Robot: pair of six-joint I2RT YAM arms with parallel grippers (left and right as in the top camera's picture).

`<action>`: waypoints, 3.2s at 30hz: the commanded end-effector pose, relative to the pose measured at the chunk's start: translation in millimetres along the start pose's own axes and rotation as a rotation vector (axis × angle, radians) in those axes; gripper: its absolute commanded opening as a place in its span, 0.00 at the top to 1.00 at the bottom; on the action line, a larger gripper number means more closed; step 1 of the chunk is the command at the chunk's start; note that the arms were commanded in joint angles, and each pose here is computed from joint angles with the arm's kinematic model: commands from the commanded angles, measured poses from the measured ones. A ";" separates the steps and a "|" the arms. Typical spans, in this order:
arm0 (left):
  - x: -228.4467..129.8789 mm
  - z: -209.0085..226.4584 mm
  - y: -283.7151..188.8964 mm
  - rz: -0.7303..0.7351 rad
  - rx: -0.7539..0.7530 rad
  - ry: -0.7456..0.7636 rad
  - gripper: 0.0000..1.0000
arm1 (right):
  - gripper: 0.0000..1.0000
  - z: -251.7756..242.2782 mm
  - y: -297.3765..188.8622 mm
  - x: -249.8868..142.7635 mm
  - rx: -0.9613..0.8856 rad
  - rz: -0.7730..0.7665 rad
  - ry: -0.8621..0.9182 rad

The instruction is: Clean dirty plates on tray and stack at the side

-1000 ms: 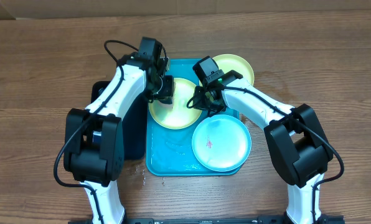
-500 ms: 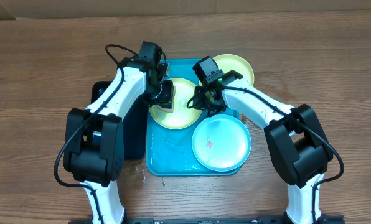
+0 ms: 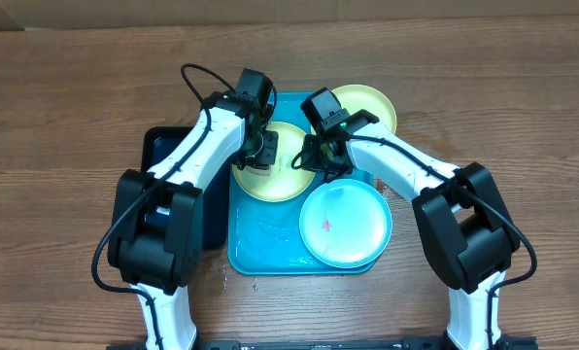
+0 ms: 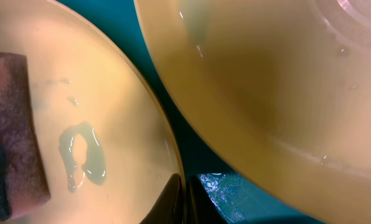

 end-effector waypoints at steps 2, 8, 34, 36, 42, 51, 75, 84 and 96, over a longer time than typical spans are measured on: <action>2.5 3.9 3.7 -0.015 0.032 0.011 0.69 | 0.96 3.2 -3.0 6.2 0.009 -0.017 0.003; -8.2 10.4 21.4 -0.006 0.036 0.007 0.76 | 0.96 3.2 -3.0 6.2 0.009 -0.017 0.003; -2.8 -37.2 32.9 -0.041 -0.264 -0.014 0.96 | 0.96 4.7 -3.0 6.6 0.017 -0.017 0.002; 6.3 -41.5 24.5 -0.060 -0.272 -0.001 0.96 | 0.96 4.7 -3.0 6.6 0.017 -0.017 0.001; 36.5 -51.1 -18.6 -0.116 -0.255 0.062 0.96 | 0.96 4.7 -3.0 6.6 0.017 -0.018 -0.018; 34.8 -17.5 -20.8 -0.112 -0.049 0.077 0.96 | 0.96 5.2 -3.0 6.4 0.018 -0.018 -0.018; -41.6 -50.8 19.4 0.156 -0.370 0.064 0.95 | 0.96 9.9 -2.8 6.5 0.031 -0.022 -0.028; -15.3 -55.6 -8.9 0.110 -0.385 0.057 0.96 | 0.96 9.7 -2.7 6.0 0.030 -0.020 -0.028; 21.3 -19.2 -33.8 -0.029 -0.110 0.041 0.96 | 0.96 9.6 -2.7 5.9 0.029 -0.019 -0.029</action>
Point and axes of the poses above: each gripper's point midway between its finger pads, its own y axis out along the fingers, its own z axis along the line the jaws close on, x = y × z, the point moved 1 cm from there along -y, back along the fingers, and after that the axes turned 14 degrees about -y, right-handed, at the moved point
